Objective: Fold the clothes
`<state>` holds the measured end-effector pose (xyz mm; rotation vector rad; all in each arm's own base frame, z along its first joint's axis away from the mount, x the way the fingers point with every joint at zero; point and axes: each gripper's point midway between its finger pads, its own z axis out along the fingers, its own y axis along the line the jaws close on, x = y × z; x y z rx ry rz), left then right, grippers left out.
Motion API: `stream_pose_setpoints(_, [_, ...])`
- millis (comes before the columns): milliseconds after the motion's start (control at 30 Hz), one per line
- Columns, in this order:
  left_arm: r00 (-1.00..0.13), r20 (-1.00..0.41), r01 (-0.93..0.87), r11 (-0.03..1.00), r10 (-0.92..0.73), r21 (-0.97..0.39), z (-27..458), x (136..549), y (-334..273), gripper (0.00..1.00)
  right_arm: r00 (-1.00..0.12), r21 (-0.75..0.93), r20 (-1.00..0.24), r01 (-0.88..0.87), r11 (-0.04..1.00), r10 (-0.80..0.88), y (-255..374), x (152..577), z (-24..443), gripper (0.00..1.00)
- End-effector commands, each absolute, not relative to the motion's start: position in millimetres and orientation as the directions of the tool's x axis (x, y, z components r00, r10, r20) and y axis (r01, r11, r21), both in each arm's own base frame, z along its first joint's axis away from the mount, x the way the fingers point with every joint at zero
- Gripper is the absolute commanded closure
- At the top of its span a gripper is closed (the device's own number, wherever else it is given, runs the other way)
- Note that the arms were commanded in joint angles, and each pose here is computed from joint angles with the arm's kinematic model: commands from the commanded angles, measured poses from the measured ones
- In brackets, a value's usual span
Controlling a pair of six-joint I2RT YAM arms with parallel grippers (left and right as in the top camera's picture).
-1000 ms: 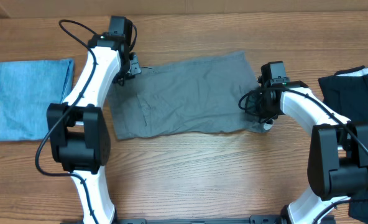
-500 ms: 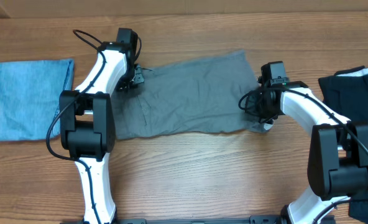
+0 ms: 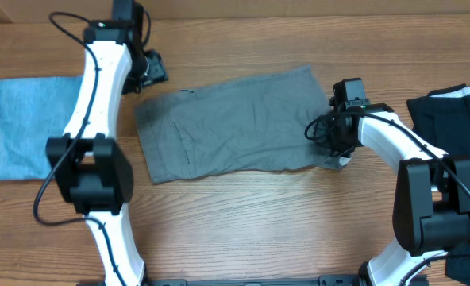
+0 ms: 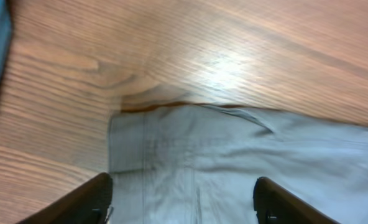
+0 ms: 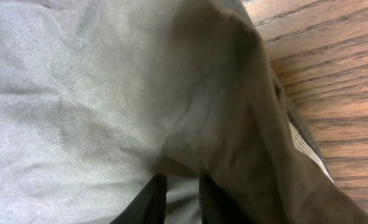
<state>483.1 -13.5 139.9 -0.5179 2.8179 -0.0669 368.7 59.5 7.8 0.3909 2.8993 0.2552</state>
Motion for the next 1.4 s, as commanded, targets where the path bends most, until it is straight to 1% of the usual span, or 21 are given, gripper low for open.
stream_pose_setpoints(0, [-0.914,-0.206,-0.335,0.937,-0.348,-0.099,163.5,454.7,-17.4,0.00,-0.941,0.167,-0.178,0.260,0.951,0.288,52.3,366.7,2.3,0.68])
stream_pose_setpoints(67, [-0.925,-0.153,-0.342,0.937,-0.349,-0.066,155.2,441.1,-15.1,0.00,-0.941,0.168,-0.178,0.260,0.951,0.288,52.5,366.8,2.4,0.64])
stream_pose_setpoints(200, [-0.935,-0.061,-0.348,0.937,-0.349,-0.029,138.8,419.3,-14.5,0.00,-0.941,0.171,-0.178,0.259,0.951,0.288,53.0,366.8,2.5,0.40])
stream_pose_setpoints(267, [-0.937,-0.020,-0.348,0.937,-0.349,-0.034,131.1,411.6,-17.6,0.00,-0.942,0.184,-0.172,0.255,0.949,0.287,55.5,366.5,2.8,0.32])
stream_pose_setpoints(300, [-0.937,-0.003,-0.348,0.937,-0.349,-0.038,127.6,408.6,-19.3,0.00,-0.945,0.206,-0.168,0.246,0.947,0.282,59.6,367.3,4.3,0.33])
stream_pose_setpoints(333, [-0.937,0.023,-0.349,0.936,-0.348,-0.046,122.7,403.9,-22.1,0.00,-0.944,0.234,-0.171,0.238,0.943,0.281,64.5,370.7,9.3,0.45])
stream_pose_setpoints(367, [-0.937,0.041,-0.350,0.936,-0.348,-0.046,118.5,400.2,-23.2,0.00,-0.947,0.268,-0.180,0.213,0.939,0.266,70.7,375.0,17.6,0.51])
stream_pose_setpoints(400, [-0.936,0.058,-0.351,0.936,-0.348,-0.042,114.0,396.4,-23.5,0.00,-0.951,0.297,-0.201,0.167,0.940,0.233,77.3,378.9,28.4,0.54])
stream_pose_setpoints(433, [-0.935,0.071,-0.351,0.936,-0.347,-0.037,109.9,393.3,-23.7,0.00,-0.953,0.316,-0.226,0.126,0.940,0.203,82.2,381.6,40.4,0.54])
stream_pose_setpoints(533, [-0.933,0.097,-0.352,0.936,-0.348,-0.026,100.5,386.7,-23.2,0.00,-0.938,0.341,-0.295,0.076,0.937,0.183,86.5,384.2,80.9,0.50])
stream_pose_setpoints(600, [-0.931,0.111,-0.353,0.935,-0.348,-0.026,96.3,383.5,-24.0,0.00,-0.918,0.350,-0.349,0.061,0.935,0.191,84.3,383.5,107.8,0.46])
stream_pose_setpoints(667, [-0.930,0.125,-0.356,0.933,-0.346,-0.060,94.9,383.3,-30.6,0.00,-0.895,0.358,-0.389,0.071,0.931,0.218,76.9,380.7,130.5,0.41])
stream_pose_setpoints(700, [-0.930,0.133,-0.357,0.930,-0.344,-0.090,95.4,384.2,-36.2,0.00,-0.885,0.359,-0.406,0.077,0.930,0.230,71.5,378.5,140.1,0.36])
stream_pose_setpoints(733, [-0.932,0.143,-0.353,0.926,-0.334,-0.134,96.4,385.5,-45.1,0.00,-0.874,0.352,-0.415,0.102,0.930,0.253,62.2,375.1,147.6,0.26])
stream_pose_setpoints(767, [-0.935,0.147,-0.345,0.925,-0.323,-0.162,97.2,386.4,-50.8,0.00,-0.865,0.340,-0.412,0.144,0.929,0.285,52.2,372.0,150.4,0.20])
stream_pose_setpoints(800, [-0.943,0.149,-0.324,0.924,-0.298,-0.204,98.6,388.3,-60.4,0.00,-0.858,0.323,-0.407,0.187,0.928,0.314,40.7,368.7,150.8,0.13])
stream_pose_setpoints(867, [-0.954,0.141,-0.294,0.924,-0.266,-0.244,99.1,391.1,-74.7,0.00,-0.849,0.297,-0.381,0.263,0.918,0.366,20.4,362.6,146.1,0.07])
stream_pose_setpoints(1067, [-0.986,0.073,-0.163,0.949,-0.149,-0.269,84.8,395.9,-124.2,0.00,-0.841,0.264,-0.261,0.409,0.874,0.473,-21.6,349.4,110.7,0.06])
stream_pose_setpoints(1167, [-0.991,0.074,-0.128,0.956,-0.112,-0.265,73.9,388.6,-144.1,0.00,-0.854,0.269,-0.208,0.418,0.867,0.477,-21.2,349.3,84.2,0.05])
stream_pose_setpoints(1233, [-0.992,0.077,-0.112,0.958,-0.095,-0.264,66.9,383.7,-152.8,0.00,-0.880,0.291,-0.177,0.381,0.878,0.440,-14.3,350.8,67.1,0.05])
stream_pose_setpoints(1367, [-0.992,0.073,-0.115,0.966,-0.100,-0.231,54.5,379.6,-156.0,0.00,-0.908,0.311,-0.079,0.370,0.875,0.412,-4.6,346.4,34.8,0.07])
